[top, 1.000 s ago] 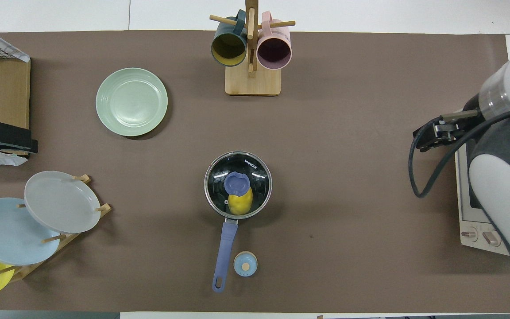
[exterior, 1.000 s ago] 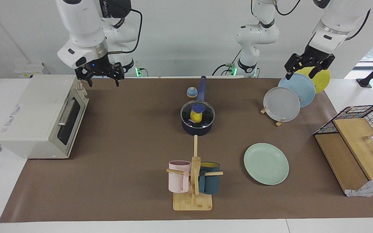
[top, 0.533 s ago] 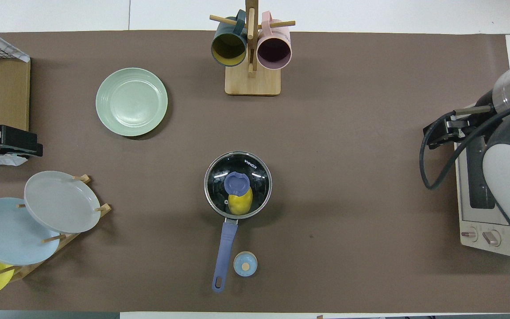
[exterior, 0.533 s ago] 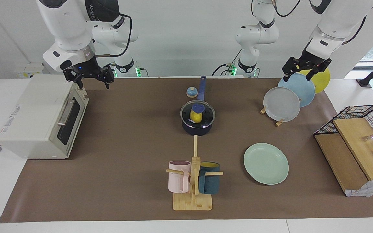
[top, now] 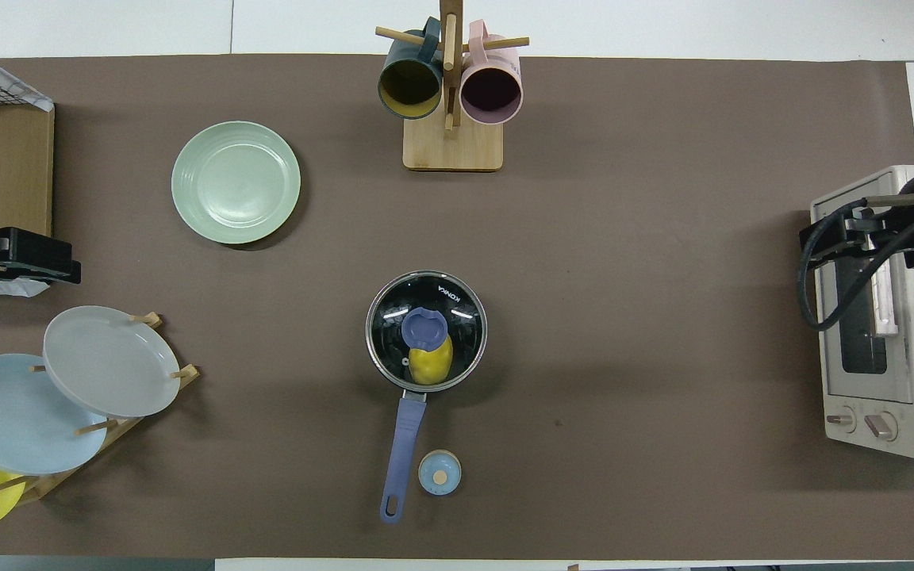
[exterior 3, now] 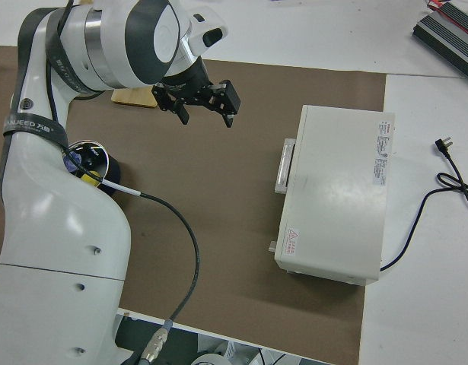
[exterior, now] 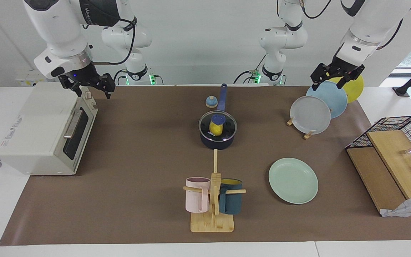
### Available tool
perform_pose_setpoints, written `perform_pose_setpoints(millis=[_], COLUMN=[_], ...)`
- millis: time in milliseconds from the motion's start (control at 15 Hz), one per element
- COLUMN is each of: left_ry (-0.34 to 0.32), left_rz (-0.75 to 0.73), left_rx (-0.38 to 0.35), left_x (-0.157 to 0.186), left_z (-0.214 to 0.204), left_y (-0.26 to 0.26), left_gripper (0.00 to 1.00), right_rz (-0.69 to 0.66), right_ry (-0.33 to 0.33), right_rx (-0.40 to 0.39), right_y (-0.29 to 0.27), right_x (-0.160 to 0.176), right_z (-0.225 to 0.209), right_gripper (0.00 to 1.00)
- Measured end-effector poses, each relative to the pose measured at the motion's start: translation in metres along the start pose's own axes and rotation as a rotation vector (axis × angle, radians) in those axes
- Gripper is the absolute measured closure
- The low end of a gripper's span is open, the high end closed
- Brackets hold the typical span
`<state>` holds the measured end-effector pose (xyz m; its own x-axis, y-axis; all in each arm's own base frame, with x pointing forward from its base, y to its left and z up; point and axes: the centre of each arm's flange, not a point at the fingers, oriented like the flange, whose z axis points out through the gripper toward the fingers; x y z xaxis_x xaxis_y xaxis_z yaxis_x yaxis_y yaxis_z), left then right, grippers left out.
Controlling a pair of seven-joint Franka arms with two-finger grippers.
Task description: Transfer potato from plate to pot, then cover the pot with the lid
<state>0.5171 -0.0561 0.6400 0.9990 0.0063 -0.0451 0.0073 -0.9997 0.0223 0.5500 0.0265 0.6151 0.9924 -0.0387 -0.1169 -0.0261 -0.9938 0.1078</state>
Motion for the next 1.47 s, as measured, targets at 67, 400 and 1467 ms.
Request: perform_pose_setpoints(millis=[67, 400, 1467], left_ry=[0.0, 0.0, 0.001], left_rz=[0.0, 0.0, -0.001], left_rx=[0.0, 0.0, 0.0], left_x=[0.0, 0.0, 0.0], left_z=[0.0, 0.0, 0.0], left_y=[0.0, 0.0, 0.0], left_gripper=[0.0, 0.0, 0.0], right_rz=[-0.001, -0.005, -0.017], right_ry=[-0.002, -0.01, -0.023], right_rx=[0.003, 0.028, 0.078], right_y=[-0.001, -0.004, -0.012], right_x=[0.0, -0.001, -0.013], right_z=[0.0, 0.002, -0.005], right_gripper=[0.0, 0.0, 0.0])
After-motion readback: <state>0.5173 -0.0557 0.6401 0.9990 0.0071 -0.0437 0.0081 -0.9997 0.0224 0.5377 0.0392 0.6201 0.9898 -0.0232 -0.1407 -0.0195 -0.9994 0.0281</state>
